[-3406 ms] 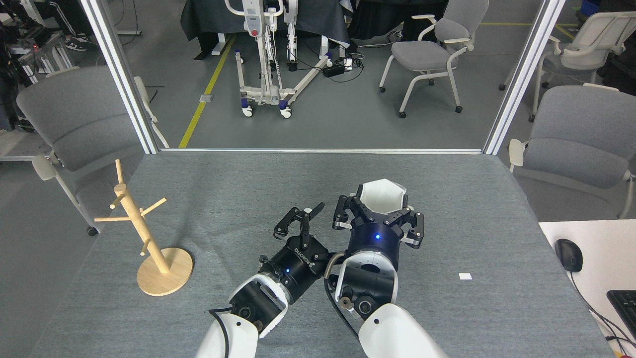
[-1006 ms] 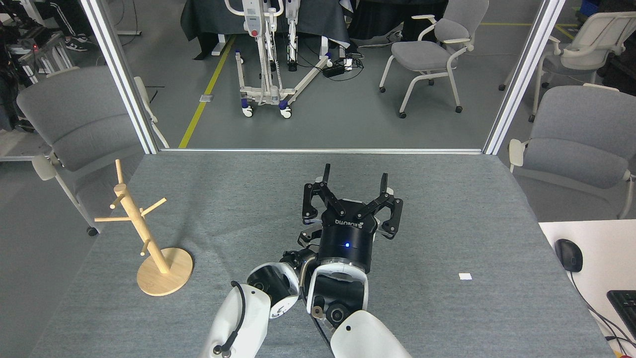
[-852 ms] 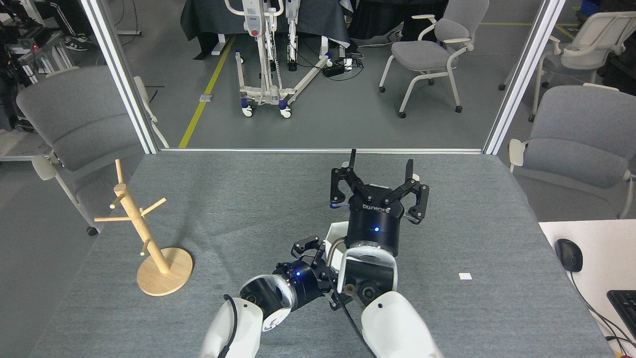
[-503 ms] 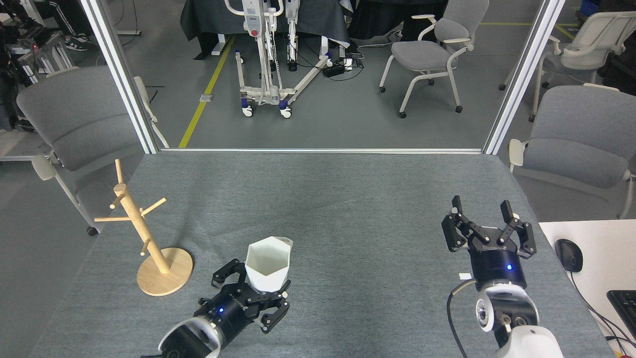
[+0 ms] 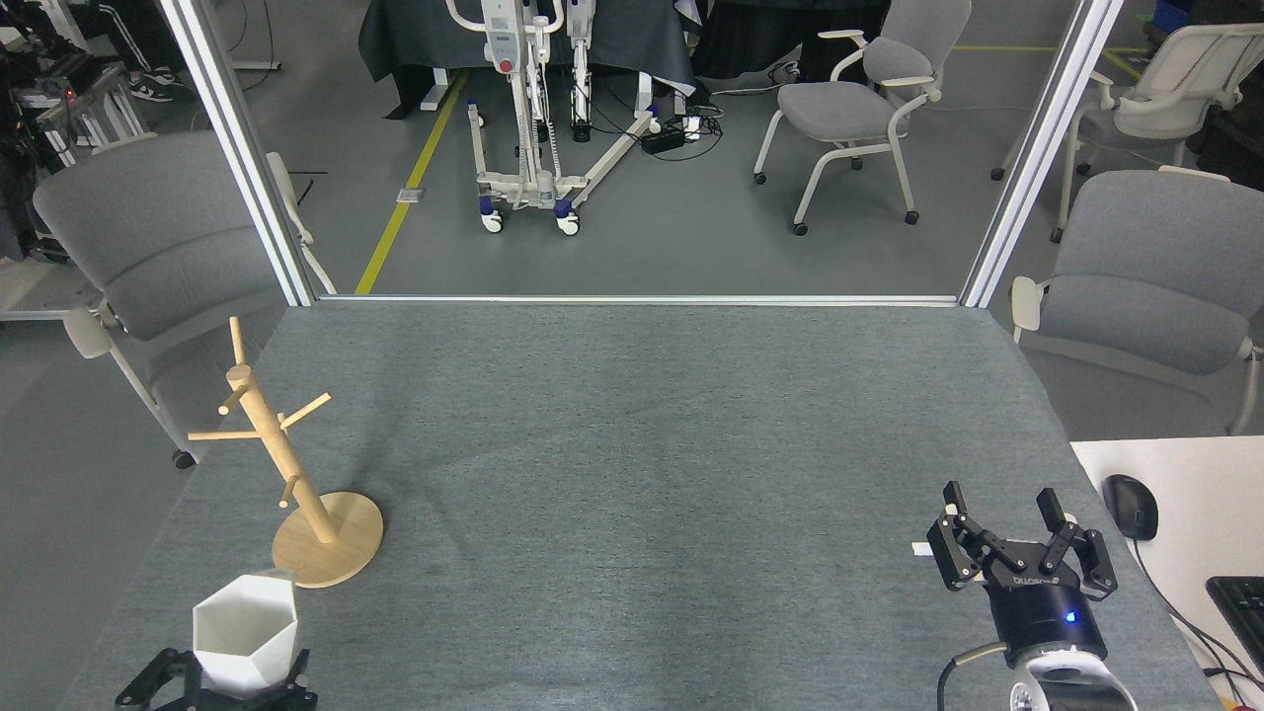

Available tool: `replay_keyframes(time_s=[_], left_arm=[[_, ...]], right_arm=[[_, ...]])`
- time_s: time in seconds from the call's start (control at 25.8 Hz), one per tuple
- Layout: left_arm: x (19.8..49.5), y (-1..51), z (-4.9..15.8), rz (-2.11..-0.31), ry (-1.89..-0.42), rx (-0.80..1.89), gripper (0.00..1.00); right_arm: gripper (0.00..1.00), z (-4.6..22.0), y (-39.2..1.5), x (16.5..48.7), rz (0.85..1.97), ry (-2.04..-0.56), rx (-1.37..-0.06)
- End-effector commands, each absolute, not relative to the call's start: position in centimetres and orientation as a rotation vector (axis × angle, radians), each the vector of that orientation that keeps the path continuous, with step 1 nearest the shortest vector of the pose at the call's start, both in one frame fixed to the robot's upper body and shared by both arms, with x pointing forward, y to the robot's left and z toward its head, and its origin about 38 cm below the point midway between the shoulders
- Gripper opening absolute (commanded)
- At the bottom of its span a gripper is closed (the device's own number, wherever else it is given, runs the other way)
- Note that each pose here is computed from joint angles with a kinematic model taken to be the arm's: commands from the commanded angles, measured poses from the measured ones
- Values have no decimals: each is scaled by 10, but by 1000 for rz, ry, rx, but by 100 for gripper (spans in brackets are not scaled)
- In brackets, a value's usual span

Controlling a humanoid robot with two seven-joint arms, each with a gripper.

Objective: Hang cup on storage rack
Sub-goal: 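Carry the cup with the left gripper to the wooden stand's peg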

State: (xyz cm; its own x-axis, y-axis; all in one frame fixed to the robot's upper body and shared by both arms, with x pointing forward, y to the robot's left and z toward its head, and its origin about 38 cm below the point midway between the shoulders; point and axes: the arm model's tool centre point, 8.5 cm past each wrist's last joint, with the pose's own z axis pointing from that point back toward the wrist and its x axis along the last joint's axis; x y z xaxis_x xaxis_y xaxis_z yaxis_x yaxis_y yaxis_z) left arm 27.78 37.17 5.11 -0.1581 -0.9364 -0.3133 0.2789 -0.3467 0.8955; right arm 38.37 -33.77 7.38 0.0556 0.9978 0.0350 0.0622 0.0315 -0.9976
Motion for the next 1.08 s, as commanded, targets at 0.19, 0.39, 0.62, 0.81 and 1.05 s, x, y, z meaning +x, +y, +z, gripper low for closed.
replay_keyframes(time_s=[0.19,0.39,0.62,0.81,1.05], left_arm=[[297,458,100,-1421,-716,1370,0],[331,476,136,-1383,-643,1467,0],[355,463,153,-1437,-590,1530,0],[383,429,145,-1523,-545,1555,0],[389,415,143,-1557,-551,1558,0]], right_arm=[[99,75,-334,388,1099,-1239,-1234],[99,72,-328,388,1091,-1243,-1220],[99,68,-317,388,1083,-1257,-1193],[99,69,-315,389,1072,-1264,-1190],[99,75,-315,394,1062,-1276,-1201]])
